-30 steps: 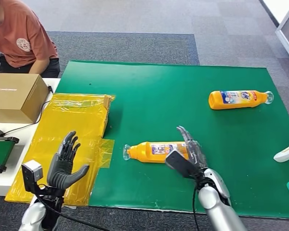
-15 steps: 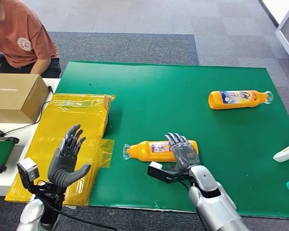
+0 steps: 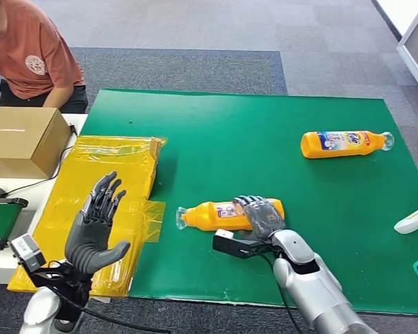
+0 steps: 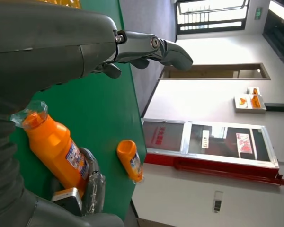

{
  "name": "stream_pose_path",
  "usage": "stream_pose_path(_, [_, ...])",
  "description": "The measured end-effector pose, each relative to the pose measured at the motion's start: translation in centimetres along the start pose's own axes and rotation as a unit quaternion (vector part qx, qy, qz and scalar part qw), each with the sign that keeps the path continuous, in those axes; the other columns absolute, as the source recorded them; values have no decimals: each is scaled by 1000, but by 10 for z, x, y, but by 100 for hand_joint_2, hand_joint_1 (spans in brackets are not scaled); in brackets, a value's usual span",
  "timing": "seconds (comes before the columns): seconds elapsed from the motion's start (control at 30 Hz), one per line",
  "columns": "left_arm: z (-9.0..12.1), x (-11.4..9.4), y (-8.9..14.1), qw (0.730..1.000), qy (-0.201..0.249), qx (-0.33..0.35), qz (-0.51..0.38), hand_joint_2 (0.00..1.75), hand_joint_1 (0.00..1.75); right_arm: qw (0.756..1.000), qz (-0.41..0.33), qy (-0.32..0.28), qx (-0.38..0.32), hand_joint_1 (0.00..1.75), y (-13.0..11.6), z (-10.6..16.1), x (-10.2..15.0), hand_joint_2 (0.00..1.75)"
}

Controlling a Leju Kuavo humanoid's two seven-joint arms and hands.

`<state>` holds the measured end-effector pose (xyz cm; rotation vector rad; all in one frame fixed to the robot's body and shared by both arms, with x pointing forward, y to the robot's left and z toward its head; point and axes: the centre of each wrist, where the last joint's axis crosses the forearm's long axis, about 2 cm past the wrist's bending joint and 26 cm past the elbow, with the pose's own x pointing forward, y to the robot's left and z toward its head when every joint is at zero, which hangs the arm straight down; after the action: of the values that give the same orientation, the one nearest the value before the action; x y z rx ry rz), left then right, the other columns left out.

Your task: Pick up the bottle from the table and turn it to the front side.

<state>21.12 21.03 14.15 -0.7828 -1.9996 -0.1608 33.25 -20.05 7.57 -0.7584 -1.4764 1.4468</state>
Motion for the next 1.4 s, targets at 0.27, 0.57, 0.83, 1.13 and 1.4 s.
stream_pose_path(0.27, [6, 3, -3, 1000, -2, 12, -4, 175, 0, 959, -280, -42, -19, 175, -13, 10, 1, 175])
stream_pose_path(0.57, [10, 3, -2, 1000, -3, 19, -7, 175, 0, 890, -446, -72, -67, 175, -23, 25, -4, 175])
stream_pose_path(0.83, [1, 5, 0, 998, -21, 32, 51, 175, 0, 794, -576, -146, -129, 175, -38, 35, 17, 175])
stream_pose_path(1.13, [-28, -10, -29, 983, 5, -63, 174, 175, 0, 862, -441, -198, -152, 175, -36, 29, 70, 175])
stream_pose_path(1.4, [-42, -21, -41, 976, 64, -105, 181, 175, 0, 890, -368, -223, -152, 175, -30, 30, 98, 175])
